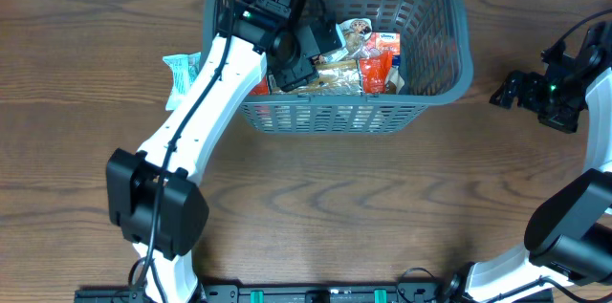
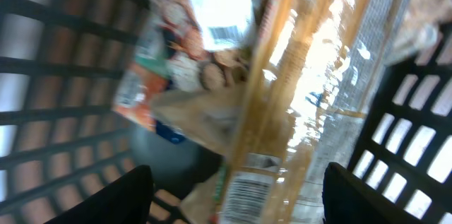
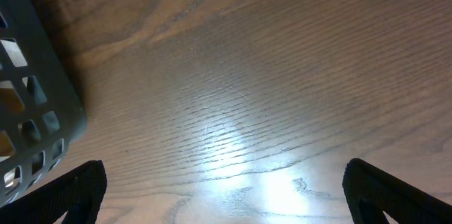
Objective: Pack container
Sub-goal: 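Open the left gripper to release the spaghetti and withdraw upward, then move the left gripper left over the mint-green wrapped bar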
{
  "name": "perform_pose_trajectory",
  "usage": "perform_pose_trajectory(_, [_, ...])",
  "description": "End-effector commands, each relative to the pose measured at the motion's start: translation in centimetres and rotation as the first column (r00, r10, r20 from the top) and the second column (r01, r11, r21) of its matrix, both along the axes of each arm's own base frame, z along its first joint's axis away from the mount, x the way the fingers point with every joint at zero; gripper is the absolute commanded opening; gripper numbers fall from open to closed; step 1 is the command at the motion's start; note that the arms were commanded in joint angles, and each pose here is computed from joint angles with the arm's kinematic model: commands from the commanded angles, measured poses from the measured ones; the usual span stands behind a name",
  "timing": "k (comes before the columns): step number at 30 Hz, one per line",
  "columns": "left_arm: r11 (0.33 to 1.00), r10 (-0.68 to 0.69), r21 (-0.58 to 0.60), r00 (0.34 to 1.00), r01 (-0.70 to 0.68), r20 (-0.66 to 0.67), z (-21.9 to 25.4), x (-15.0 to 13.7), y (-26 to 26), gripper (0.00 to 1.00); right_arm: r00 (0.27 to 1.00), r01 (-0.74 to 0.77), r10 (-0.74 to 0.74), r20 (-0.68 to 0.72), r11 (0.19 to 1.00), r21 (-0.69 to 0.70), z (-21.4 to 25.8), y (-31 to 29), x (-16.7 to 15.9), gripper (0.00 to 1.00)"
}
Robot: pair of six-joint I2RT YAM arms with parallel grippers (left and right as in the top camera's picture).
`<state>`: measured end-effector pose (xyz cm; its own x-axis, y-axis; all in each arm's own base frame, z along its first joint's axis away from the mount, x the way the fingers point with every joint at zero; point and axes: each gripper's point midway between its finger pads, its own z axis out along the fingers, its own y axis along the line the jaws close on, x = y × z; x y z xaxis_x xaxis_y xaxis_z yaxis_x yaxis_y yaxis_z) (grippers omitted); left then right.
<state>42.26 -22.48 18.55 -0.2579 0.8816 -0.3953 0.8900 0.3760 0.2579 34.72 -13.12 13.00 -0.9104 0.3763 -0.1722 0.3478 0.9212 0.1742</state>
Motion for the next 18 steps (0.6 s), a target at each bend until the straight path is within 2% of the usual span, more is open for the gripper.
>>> perform_pose_trajectory(1, [0.999, 0.036, -0.028, 0.983, -0.031, 0.182, 6.6, 0.9, 0.8, 0.71, 1.000, -0.011, 0.011, -0.002, 1.000, 0.008, -0.2, 0.1, -0.1, 0.99])
perform_pose_trajectory(6, [0.994, 0.095, -0.082, 0.930, -0.070, 0.356, 12.5, 1.4, 1.8, 0.80, 1.000, -0.011, 0.011, -0.002, 1.000, 0.008, -0.2, 0.1, -0.1, 0.99])
perform_pose_trajectory(12, [0.954, 0.295, -0.196, 0.825, -0.227, 0.482, 18.8, 1.3, 5.1, 0.80, 1.000, -0.011, 0.011, -0.002, 1.000, 0.008, -0.2, 0.1, -0.1, 0.99])
perform_pose_trajectory(15, [0.889, 0.458, -0.274, 0.747, -0.368, 0.482, 20.8, 1.0, 8.7, 0.80, 1.000, -0.011, 0.011, -0.002, 1.000, 0.008, -0.2, 0.1, -0.1, 0.99])
perform_pose_trajectory(18, [0.766, 0.643, -0.359, 0.619, -0.533, 0.451, 22.1, 0.9, 13.5, 0.80, 1.000, -0.011, 0.011, -0.002, 1.000, 0.008, -0.2, 0.1, -0.1, 0.99])
